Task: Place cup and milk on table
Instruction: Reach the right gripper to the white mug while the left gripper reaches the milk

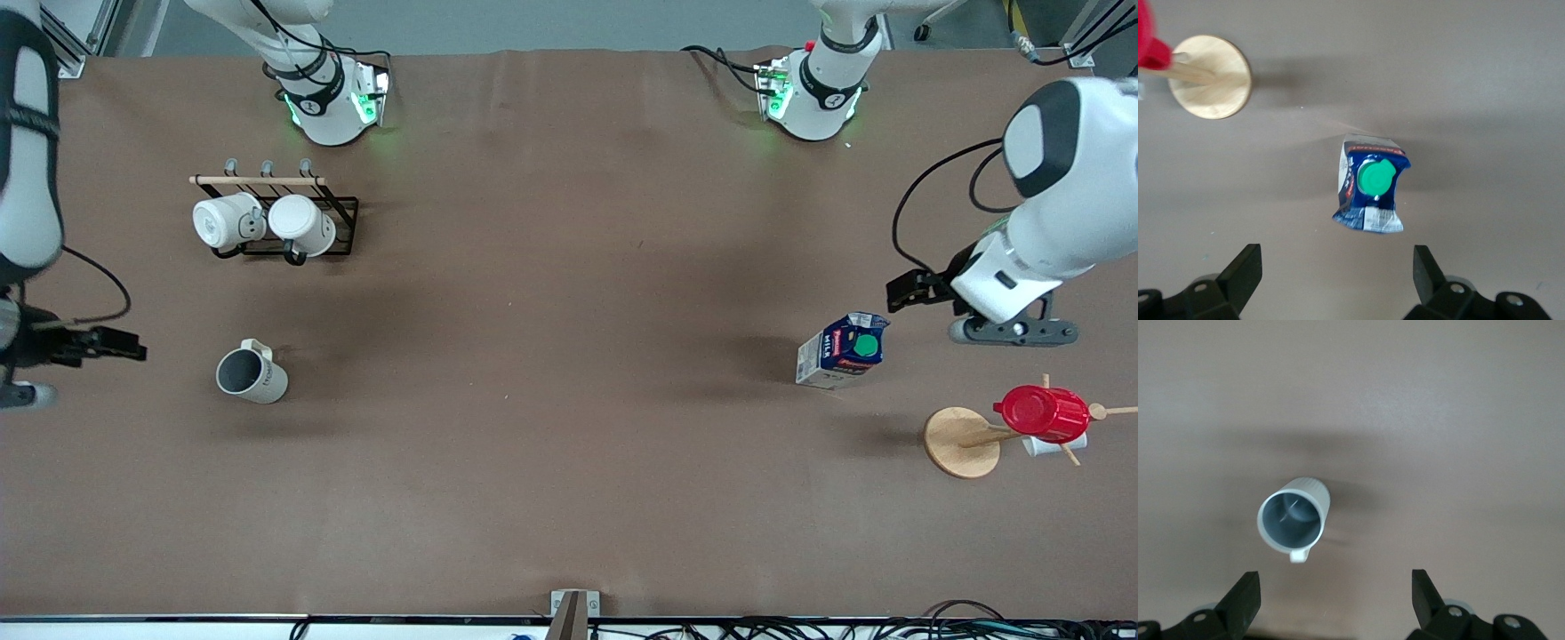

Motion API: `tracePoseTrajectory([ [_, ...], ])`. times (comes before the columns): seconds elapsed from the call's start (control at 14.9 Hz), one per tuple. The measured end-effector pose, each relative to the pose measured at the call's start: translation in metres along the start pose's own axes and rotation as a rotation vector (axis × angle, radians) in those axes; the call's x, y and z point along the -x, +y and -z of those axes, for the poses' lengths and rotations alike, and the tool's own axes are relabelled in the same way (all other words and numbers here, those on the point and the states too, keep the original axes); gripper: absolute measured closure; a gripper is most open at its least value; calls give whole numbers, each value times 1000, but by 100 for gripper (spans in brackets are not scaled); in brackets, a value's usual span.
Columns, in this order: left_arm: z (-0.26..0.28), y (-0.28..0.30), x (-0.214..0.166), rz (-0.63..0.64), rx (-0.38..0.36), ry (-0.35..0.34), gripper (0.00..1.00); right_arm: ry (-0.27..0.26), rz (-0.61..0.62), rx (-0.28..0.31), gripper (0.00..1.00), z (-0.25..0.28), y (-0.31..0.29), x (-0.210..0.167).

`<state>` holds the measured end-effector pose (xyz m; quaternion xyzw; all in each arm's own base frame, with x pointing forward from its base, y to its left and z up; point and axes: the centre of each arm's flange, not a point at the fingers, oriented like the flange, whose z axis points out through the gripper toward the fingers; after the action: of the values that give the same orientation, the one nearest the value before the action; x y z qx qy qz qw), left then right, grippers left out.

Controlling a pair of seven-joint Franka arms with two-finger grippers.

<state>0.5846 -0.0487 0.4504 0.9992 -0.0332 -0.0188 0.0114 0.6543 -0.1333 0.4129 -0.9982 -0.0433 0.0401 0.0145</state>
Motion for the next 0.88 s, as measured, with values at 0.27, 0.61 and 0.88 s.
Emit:
tracePoseTrajectory([
  [0.27,-46,11,-12,-19,6,3,0,32,50,10,0,-77,1,-6],
  [0.61,-83,17,-21,-40,11,-1,0,41,109,16,0,-147,-17,15],
  [0.88,-97,17,-20,-58,13,-26,7,68,128,29,0,-162,-29,18],
])
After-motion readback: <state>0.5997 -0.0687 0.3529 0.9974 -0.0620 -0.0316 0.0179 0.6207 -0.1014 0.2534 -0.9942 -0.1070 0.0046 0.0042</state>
